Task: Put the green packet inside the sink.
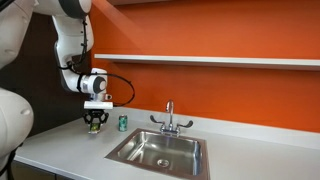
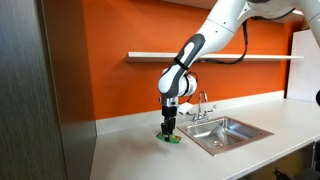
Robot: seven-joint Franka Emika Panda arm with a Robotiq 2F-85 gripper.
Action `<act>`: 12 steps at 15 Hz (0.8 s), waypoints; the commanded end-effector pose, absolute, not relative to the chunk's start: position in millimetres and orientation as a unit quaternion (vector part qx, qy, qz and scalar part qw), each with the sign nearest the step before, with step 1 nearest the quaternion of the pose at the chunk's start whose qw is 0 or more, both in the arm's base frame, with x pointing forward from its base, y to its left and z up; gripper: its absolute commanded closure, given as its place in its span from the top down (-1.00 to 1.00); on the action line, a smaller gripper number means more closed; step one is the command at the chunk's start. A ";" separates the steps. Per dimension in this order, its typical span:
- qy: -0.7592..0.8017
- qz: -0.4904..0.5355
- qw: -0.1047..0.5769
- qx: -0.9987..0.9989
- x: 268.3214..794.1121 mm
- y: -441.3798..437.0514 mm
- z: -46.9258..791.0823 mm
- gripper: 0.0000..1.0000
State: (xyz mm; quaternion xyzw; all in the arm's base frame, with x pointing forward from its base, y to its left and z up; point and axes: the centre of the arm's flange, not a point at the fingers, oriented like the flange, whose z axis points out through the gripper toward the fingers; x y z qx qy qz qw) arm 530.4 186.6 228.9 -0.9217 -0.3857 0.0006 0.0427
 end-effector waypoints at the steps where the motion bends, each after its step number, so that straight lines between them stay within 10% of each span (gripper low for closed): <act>1: -0.330 -0.019 0.044 -0.943 505.0 145.2 250.8 -0.67; 12: -0.178 -0.056 0.037 -0.982 456.4 31.3 264.9 -0.67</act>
